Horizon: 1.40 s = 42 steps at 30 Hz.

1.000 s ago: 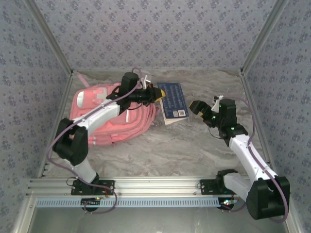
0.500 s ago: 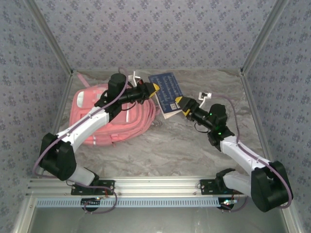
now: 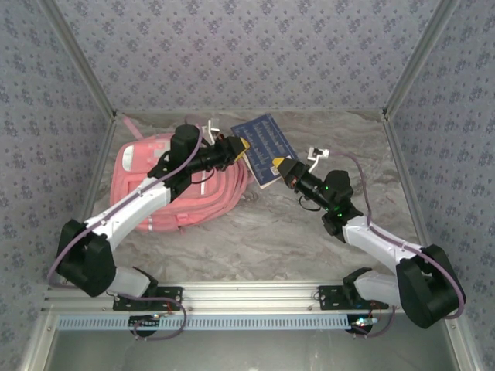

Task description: Pack books, pencil case, and school supplies into a backpack

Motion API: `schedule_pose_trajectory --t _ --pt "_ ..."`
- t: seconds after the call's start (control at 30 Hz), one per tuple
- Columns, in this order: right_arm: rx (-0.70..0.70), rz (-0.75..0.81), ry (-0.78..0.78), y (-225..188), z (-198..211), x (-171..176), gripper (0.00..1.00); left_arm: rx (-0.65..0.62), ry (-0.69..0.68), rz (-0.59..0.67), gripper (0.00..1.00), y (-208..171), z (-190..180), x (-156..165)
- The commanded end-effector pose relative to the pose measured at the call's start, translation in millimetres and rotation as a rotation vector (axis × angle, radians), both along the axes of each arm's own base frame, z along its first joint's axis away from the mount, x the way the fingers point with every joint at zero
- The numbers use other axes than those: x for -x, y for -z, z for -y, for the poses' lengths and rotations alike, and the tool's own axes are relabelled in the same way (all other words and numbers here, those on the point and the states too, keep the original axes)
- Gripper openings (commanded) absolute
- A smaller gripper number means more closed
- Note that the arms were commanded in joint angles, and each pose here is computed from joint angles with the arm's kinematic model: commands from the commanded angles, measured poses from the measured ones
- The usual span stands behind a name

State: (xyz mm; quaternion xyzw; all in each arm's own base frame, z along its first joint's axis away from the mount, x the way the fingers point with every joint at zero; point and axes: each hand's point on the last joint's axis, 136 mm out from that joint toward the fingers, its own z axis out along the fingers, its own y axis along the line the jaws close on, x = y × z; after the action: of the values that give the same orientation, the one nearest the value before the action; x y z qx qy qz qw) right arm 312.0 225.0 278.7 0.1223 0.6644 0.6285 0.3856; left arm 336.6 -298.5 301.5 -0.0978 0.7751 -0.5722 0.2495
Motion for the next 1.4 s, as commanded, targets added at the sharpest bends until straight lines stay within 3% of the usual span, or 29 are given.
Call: schedule_pose_trajectory --t 0.0,0.07,0.2,0.4,0.73,0.93,1.37 --pt "-0.007 0.043 0.066 -14 18 -2 0.0 -0.072 -0.031 0.079 0.46 -18 -19 10" --pt "-0.004 0.05 0.067 -17 22 0 0.0 -0.088 -0.043 0.07 0.6 -12 -25 13" --pt "-0.015 0.06 0.072 -24 27 4 0.0 -0.101 -0.04 0.047 0.73 -4 -28 17" --pt "-0.083 0.077 0.038 -35 22 5 0.0 -0.033 0.014 0.048 0.77 -7 -11 15" --pt "-0.14 0.071 -0.027 -38 6 11 0.0 0.017 0.085 0.099 0.73 -18 15 10" --pt "-0.214 0.069 -0.07 -47 -4 16 0.0 0.03 0.064 0.09 0.63 -12 16 -4" --pt "-0.15 0.027 -0.014 -30 0 16 0.0 0.134 0.031 0.155 0.02 -41 8 -5"
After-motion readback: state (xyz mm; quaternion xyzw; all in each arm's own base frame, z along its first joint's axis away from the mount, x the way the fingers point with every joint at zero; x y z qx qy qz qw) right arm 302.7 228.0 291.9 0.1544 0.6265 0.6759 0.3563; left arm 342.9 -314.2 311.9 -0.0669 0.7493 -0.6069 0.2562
